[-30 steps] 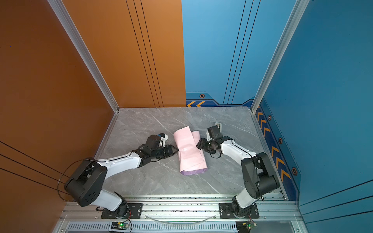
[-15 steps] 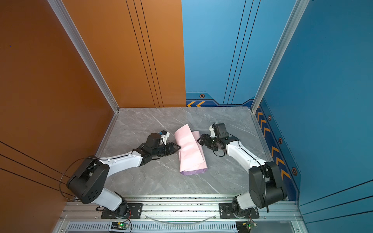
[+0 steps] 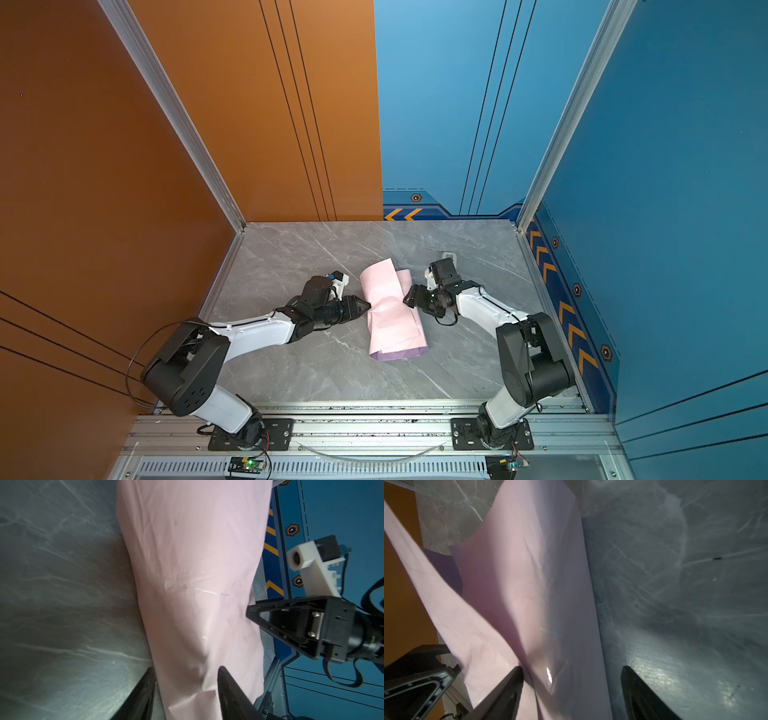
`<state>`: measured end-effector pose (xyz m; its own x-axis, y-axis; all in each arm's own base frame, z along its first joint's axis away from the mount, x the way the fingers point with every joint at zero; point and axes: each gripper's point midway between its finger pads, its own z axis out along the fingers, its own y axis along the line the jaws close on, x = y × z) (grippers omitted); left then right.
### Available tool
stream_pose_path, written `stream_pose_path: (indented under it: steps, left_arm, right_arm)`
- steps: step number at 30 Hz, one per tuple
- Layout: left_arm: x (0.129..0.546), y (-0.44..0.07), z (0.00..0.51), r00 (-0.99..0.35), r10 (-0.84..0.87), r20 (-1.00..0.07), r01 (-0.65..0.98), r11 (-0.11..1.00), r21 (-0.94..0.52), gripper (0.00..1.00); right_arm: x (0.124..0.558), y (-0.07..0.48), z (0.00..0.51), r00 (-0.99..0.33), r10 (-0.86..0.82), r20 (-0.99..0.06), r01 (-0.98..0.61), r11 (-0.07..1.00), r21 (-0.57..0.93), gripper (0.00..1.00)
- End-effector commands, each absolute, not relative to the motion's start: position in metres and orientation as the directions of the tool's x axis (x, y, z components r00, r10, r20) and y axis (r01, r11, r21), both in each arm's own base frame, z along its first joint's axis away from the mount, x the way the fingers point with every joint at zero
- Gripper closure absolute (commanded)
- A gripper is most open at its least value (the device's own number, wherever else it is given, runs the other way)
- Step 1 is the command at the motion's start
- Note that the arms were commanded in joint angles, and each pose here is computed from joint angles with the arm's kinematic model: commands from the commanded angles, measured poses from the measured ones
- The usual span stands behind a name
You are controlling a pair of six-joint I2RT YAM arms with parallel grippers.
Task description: Wrap the gift box in paper
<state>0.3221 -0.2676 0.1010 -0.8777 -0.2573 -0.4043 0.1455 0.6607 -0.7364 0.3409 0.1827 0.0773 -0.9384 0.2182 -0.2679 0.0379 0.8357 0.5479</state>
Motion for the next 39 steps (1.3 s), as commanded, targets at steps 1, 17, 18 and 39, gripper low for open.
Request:
stream_pose_path:
  steps: [1, 17, 18, 39]
  left_arm:
    - [0.32, -0.255, 0.103, -0.867, -0.264, -0.423, 0.141, 0.683, -0.717, 0.51]
    - [0.327, -0.283, 0.116, -0.867, -0.227, -0.444, 0.216, 0.631, -0.745, 0.43]
    - [0.327, -0.282, 0.117, -0.865, -0.231, -0.446, 0.216, 0.631, -0.745, 0.43]
    - [0.309, -0.212, 0.185, -0.773, -0.413, -0.481, 0.183, 0.581, -0.793, 0.02]
  right_arm:
    - [0.343, 0.181, 0.082, -0.934, 0.206, -0.291, 0.019, 0.844, 0.536, 0.24]
    - [0.345, 0.154, 0.103, -0.913, 0.248, -0.324, 0.034, 0.837, 0.545, 0.19]
    - [0.345, 0.153, 0.099, -0.916, 0.247, -0.317, 0.04, 0.84, 0.542, 0.2]
    - [0.334, 0.178, 0.066, -0.953, 0.146, -0.266, -0.002, 0.874, 0.487, 0.21]
